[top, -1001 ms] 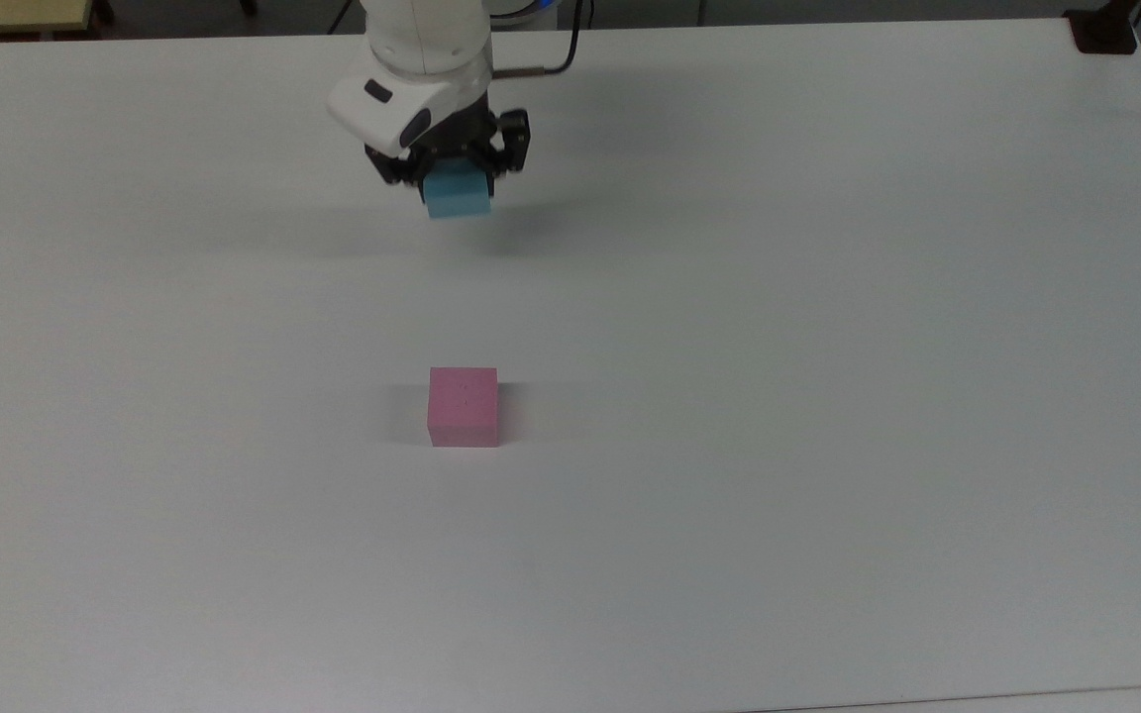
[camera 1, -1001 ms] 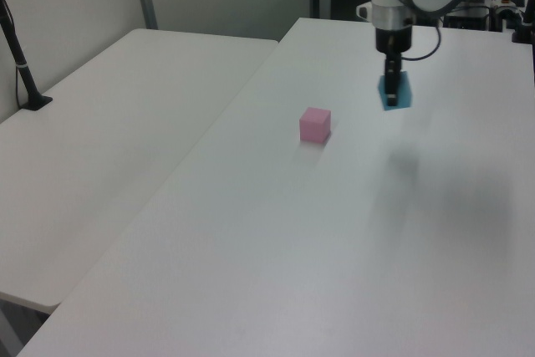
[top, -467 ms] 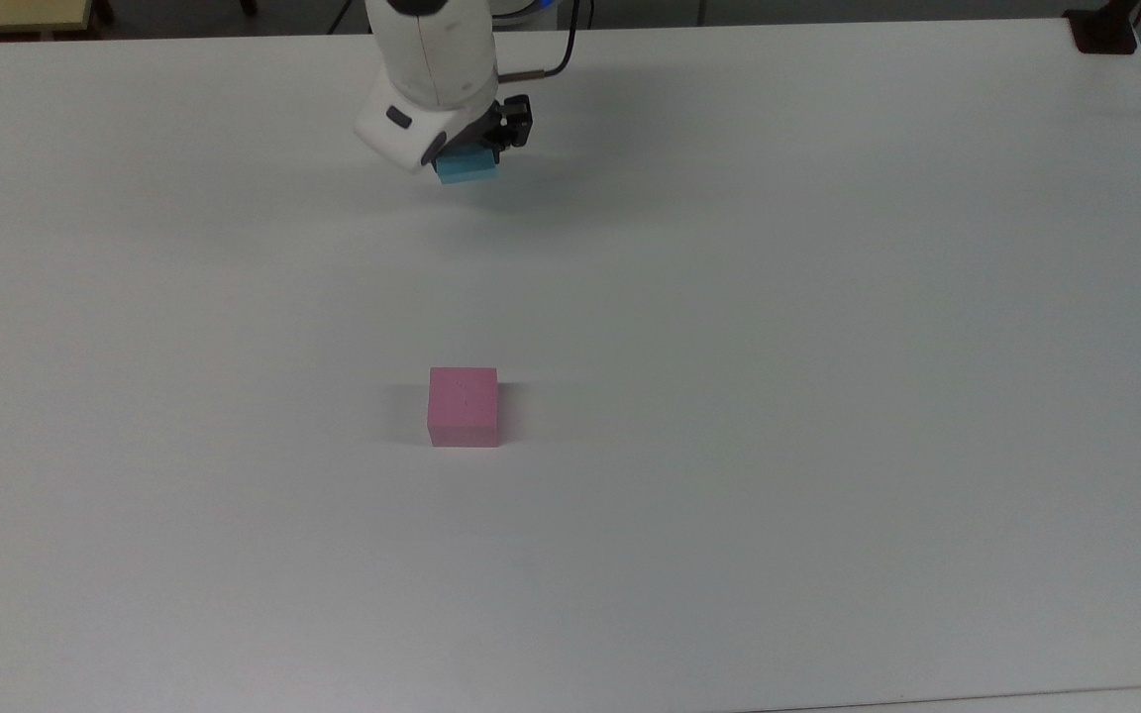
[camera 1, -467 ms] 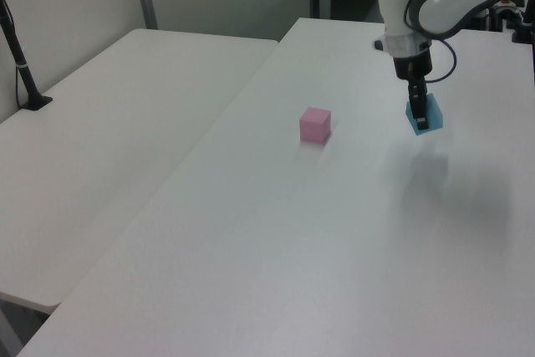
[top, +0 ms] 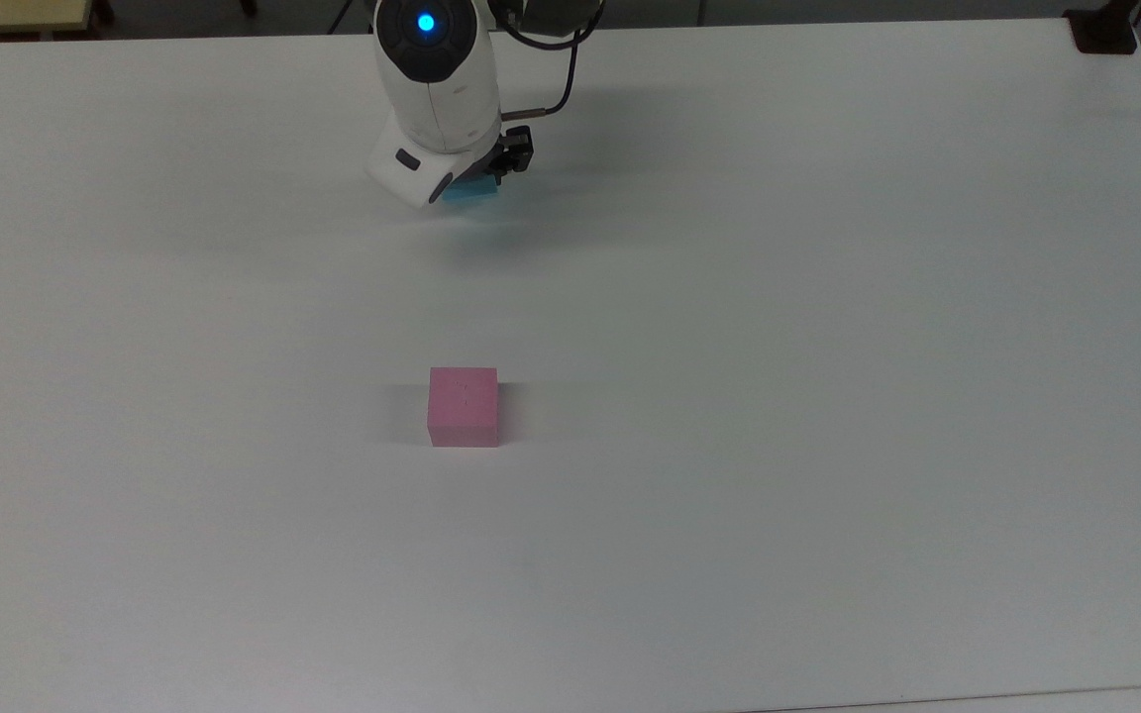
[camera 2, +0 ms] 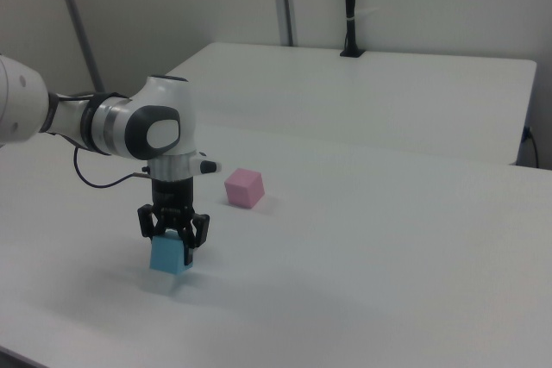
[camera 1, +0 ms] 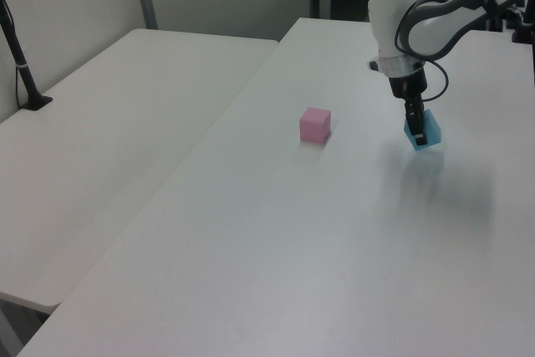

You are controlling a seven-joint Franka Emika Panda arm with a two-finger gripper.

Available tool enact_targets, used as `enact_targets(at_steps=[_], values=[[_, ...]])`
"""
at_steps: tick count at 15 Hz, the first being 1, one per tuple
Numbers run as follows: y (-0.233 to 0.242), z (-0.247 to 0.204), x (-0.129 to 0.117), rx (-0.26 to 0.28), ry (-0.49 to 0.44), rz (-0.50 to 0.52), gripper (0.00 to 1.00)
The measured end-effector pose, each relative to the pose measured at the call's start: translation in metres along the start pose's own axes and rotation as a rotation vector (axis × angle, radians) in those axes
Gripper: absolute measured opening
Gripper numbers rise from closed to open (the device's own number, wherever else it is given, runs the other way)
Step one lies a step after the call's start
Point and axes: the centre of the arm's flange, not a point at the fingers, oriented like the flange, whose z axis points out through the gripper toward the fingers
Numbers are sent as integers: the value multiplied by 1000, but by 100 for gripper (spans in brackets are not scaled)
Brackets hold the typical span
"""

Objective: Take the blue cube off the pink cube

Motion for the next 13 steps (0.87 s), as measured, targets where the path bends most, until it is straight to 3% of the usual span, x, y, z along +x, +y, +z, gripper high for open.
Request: enact_targets(at_steps=[2, 5, 6, 9, 13], values=[[1, 1, 0, 1, -1, 1, 66], [2, -2, 1, 0, 4, 3, 96], [3, -7, 1, -1, 15, 4, 100], [9, -52, 1, -8, 85, 55, 100], [12, -155, -19, -53, 221, 257, 100]])
